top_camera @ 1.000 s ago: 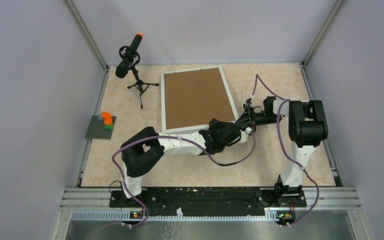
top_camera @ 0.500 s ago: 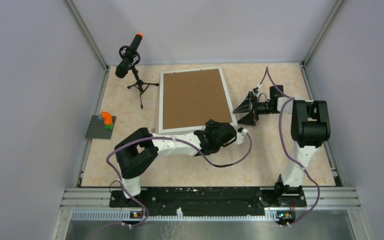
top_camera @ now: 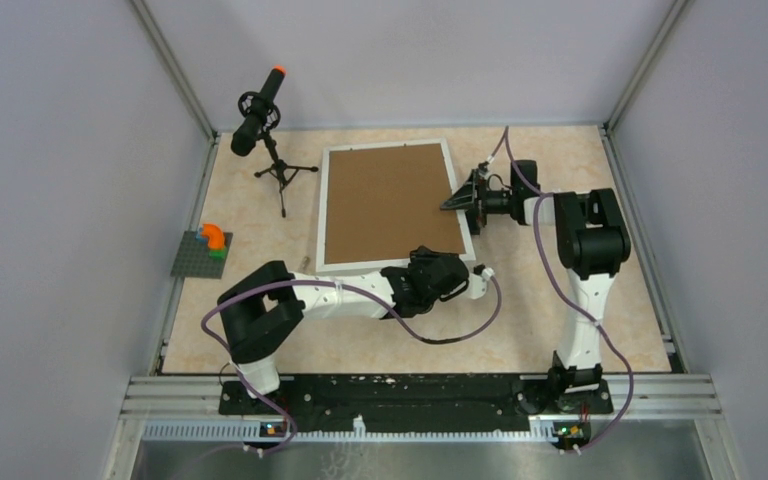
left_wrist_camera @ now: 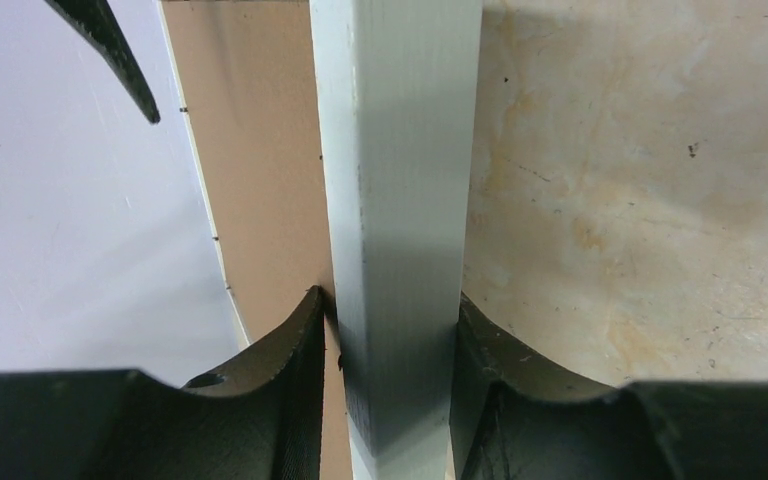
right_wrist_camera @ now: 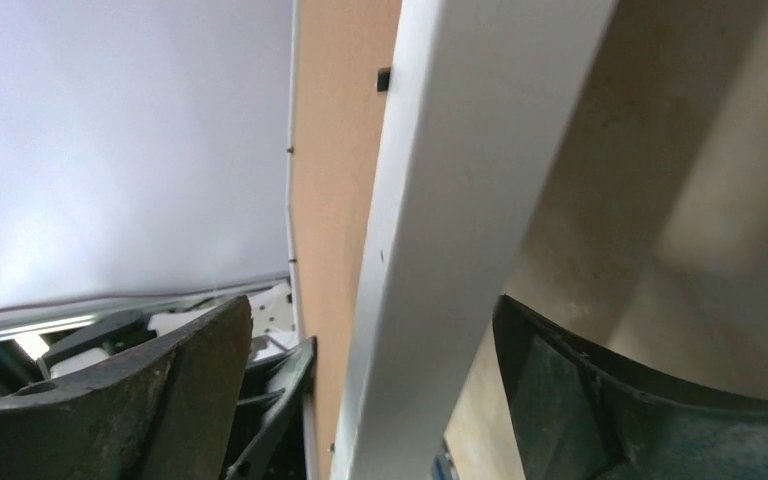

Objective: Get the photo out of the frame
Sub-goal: Turn over the photo frame at the center of the board.

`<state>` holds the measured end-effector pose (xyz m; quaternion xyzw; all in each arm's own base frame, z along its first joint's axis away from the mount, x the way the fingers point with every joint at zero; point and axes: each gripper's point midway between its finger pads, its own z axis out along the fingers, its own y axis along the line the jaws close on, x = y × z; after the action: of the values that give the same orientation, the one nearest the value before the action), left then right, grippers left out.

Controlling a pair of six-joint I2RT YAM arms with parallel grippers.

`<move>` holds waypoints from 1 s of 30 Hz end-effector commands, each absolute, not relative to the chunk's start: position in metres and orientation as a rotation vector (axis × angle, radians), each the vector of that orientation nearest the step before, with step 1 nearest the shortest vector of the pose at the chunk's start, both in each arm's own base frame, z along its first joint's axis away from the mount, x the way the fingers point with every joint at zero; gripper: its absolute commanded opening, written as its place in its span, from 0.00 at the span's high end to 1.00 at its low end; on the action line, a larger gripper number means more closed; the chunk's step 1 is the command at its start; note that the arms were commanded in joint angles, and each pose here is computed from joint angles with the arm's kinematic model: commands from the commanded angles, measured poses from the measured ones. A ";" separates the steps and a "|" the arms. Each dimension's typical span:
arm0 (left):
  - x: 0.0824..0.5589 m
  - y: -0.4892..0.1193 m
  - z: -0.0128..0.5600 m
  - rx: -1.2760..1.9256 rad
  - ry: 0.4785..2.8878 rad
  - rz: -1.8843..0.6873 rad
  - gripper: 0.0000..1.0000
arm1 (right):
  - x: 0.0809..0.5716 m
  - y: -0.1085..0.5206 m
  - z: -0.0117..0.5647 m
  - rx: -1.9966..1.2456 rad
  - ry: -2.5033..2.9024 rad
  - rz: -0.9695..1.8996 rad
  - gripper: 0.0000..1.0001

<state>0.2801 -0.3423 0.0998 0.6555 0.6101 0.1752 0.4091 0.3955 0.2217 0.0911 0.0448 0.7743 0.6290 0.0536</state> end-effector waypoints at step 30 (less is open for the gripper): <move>0.205 -0.370 0.233 1.531 1.600 -0.270 0.01 | 0.362 0.196 0.131 0.020 2.414 1.687 1.00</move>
<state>0.2152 -0.3720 0.1579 0.6693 0.6231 -0.0065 0.4047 0.3618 0.2169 0.0806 0.0369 0.8037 0.5910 0.0583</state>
